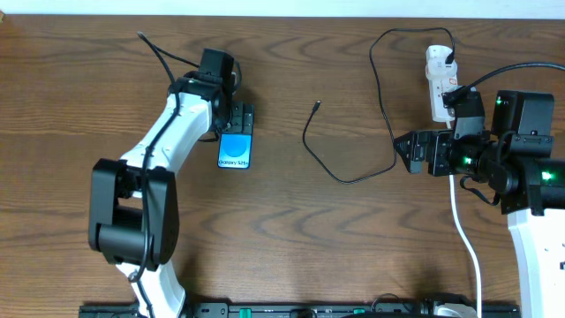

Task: Plug charger to phone and switch on socket
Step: 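Move the left gripper over the blue phone and lower onto it, then close the left gripper on the phone's top edge, then lift the phone with the left gripper and tilt it upright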

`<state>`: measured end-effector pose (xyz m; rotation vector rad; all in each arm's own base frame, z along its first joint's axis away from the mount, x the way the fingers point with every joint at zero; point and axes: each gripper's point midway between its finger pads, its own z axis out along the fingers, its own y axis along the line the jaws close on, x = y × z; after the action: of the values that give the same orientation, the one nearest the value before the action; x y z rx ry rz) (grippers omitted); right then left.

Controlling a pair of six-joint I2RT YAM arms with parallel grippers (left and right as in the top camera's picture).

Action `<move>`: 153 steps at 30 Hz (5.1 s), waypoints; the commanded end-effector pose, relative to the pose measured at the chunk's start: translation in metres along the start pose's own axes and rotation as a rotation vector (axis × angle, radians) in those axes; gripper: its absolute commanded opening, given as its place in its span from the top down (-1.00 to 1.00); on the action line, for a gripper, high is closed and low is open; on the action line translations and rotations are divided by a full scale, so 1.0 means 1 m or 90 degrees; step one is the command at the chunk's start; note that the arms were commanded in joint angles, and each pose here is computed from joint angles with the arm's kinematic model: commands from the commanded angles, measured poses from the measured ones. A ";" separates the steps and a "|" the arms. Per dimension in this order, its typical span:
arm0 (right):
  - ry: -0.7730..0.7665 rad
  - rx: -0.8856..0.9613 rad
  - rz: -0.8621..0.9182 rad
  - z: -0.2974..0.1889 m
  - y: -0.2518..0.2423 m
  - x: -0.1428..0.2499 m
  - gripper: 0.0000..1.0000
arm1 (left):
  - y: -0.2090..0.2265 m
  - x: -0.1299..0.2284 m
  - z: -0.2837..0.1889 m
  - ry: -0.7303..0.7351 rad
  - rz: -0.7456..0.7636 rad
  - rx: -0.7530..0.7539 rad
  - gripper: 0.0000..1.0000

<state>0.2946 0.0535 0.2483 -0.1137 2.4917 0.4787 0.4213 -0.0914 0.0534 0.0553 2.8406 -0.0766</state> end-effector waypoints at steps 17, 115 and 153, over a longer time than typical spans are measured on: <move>0.002 0.001 0.001 -0.004 0.003 0.000 -0.99 | -0.008 0.008 0.026 0.029 -0.011 -0.030 -0.92; 0.013 0.013 0.005 -0.004 -0.001 0.004 -0.98 | -0.012 0.029 0.061 0.073 -0.029 -0.049 0.85; 0.016 0.014 0.191 0.016 -0.008 -0.006 -0.98 | -0.011 -0.005 -0.103 -0.077 -0.598 0.051 0.85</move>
<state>0.3027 0.0495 0.2411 0.1430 2.5293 0.5299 0.3999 -0.0933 0.1357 -0.8515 2.6133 -0.2460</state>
